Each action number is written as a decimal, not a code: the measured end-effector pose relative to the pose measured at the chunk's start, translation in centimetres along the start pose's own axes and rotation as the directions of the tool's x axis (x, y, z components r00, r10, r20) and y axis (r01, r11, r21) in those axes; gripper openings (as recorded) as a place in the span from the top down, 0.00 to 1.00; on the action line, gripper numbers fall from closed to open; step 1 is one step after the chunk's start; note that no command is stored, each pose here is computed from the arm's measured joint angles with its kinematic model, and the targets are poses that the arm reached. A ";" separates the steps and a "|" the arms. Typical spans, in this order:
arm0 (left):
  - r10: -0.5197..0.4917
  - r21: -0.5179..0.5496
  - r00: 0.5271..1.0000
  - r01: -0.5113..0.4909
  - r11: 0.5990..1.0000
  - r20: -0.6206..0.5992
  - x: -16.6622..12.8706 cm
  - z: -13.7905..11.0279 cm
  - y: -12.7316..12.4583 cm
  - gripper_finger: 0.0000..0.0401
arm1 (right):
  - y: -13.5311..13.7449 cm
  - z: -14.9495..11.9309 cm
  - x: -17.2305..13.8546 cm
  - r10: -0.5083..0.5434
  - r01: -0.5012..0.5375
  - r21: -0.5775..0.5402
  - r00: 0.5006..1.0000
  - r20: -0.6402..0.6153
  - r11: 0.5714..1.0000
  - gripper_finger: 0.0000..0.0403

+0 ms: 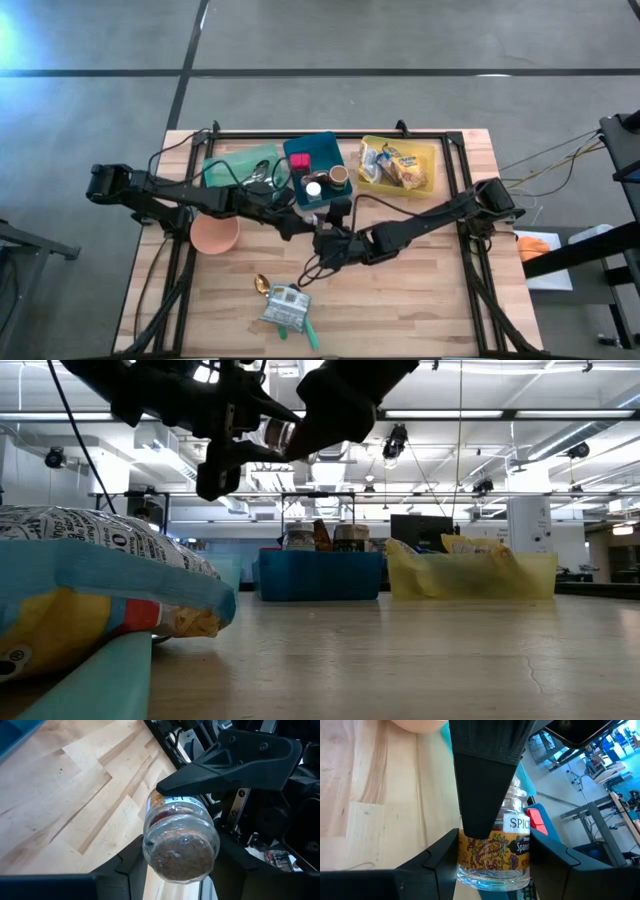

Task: Pick & Place Food Item
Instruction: Put the brown seasoning bottle into the blue bin

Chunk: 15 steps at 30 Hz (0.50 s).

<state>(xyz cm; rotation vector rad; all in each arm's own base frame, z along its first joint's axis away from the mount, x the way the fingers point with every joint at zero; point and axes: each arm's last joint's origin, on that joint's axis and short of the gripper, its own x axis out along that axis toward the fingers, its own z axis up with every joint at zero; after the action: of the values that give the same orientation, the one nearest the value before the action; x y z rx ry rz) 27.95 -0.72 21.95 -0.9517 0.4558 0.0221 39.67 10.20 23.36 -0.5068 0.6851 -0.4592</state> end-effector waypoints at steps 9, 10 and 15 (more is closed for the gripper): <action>-0.015 0.000 1.000 0.015 1.000 -0.018 0.0 -0.1 -0.1 0.59 | 0.2 0.0 -0.2 0.006 -0.006 0.023 1.000 0.005 1.000 0.52; -0.018 -0.001 1.000 0.018 1.000 -0.021 0.0 -0.1 -0.1 0.59 | 0.2 0.0 -0.2 0.007 -0.007 0.037 1.000 0.005 0.999 0.50; -0.057 0.010 0.998 0.057 0.998 -0.017 -0.6 0.2 -0.7 0.59 | 0.5 0.1 -0.4 0.025 -0.026 0.092 1.000 0.011 0.995 0.27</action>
<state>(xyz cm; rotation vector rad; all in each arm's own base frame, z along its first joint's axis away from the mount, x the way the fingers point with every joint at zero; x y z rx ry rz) 27.66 -0.83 22.82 -0.9551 0.4440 -0.0401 39.56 10.81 23.32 -0.4124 0.6574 -0.4617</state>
